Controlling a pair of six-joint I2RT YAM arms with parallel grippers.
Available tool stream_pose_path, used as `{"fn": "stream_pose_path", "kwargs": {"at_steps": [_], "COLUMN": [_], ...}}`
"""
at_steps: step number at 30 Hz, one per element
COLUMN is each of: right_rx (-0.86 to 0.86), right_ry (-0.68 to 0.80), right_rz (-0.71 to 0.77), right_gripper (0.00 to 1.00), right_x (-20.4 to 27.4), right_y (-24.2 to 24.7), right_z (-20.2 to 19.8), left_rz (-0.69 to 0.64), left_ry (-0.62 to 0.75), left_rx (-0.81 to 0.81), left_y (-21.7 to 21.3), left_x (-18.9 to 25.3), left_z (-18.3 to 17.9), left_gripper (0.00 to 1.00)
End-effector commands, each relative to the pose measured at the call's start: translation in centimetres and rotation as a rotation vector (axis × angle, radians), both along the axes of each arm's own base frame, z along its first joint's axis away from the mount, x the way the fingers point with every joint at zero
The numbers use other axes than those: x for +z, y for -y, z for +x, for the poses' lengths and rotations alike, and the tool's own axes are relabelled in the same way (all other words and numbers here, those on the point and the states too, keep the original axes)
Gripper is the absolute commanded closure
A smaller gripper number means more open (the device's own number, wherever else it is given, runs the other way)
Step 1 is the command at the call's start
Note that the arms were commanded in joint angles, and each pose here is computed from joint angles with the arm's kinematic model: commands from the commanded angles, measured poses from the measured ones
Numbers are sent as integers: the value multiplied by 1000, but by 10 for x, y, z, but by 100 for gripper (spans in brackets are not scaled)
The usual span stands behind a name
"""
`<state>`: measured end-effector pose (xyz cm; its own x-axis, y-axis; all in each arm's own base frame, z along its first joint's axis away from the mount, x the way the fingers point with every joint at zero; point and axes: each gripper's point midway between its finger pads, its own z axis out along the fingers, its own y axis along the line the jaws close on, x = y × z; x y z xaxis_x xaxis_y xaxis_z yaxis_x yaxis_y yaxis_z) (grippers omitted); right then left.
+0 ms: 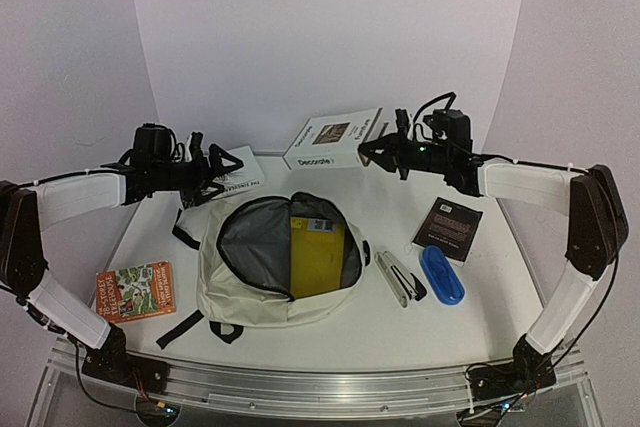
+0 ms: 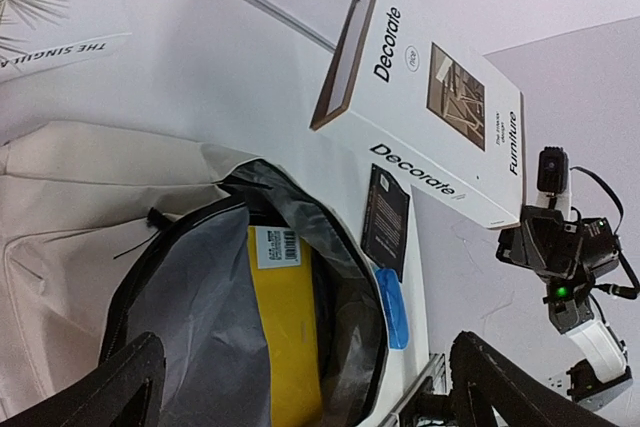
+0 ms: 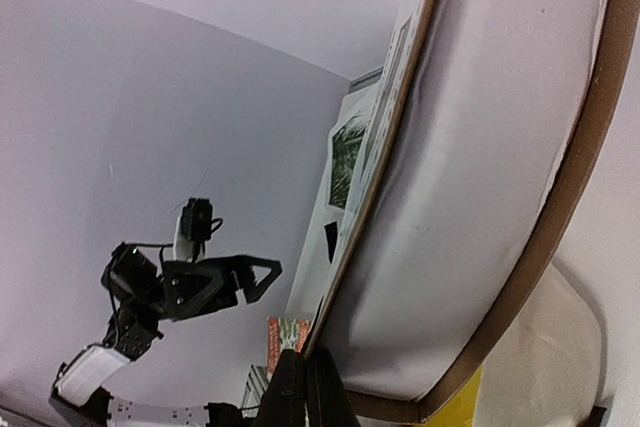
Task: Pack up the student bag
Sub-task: Pick up the book from the center of the board.
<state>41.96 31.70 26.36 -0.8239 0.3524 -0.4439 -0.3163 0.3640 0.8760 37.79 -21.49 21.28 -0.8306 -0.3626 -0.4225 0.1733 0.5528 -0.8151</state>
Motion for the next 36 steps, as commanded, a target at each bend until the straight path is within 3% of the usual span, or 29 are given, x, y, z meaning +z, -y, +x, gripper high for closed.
{"fn": "stream_pose_path", "kwargs": {"at_steps": [1,11,26,36], "right_rx": [197,418,546,546], "right_ry": [191,285,339,307], "right_rz": [83,172,273,273], "right_gripper": [100,100,100,100], "right_x": [62,105,131,118], "right_y": [-21,-44,-46,-50], "right_z": [-47,-101,-137,-133], "left_rz": [-119,-189,-309,-352], "left_ry": [150,217,353,407], "left_rx": [-85,-207,-402,-397], "left_y": [16,30,53,48], "left_x": [54,79,127,144], "left_z": [4,-11,-50,-61], "left_gripper": [0,0,1,29]}}
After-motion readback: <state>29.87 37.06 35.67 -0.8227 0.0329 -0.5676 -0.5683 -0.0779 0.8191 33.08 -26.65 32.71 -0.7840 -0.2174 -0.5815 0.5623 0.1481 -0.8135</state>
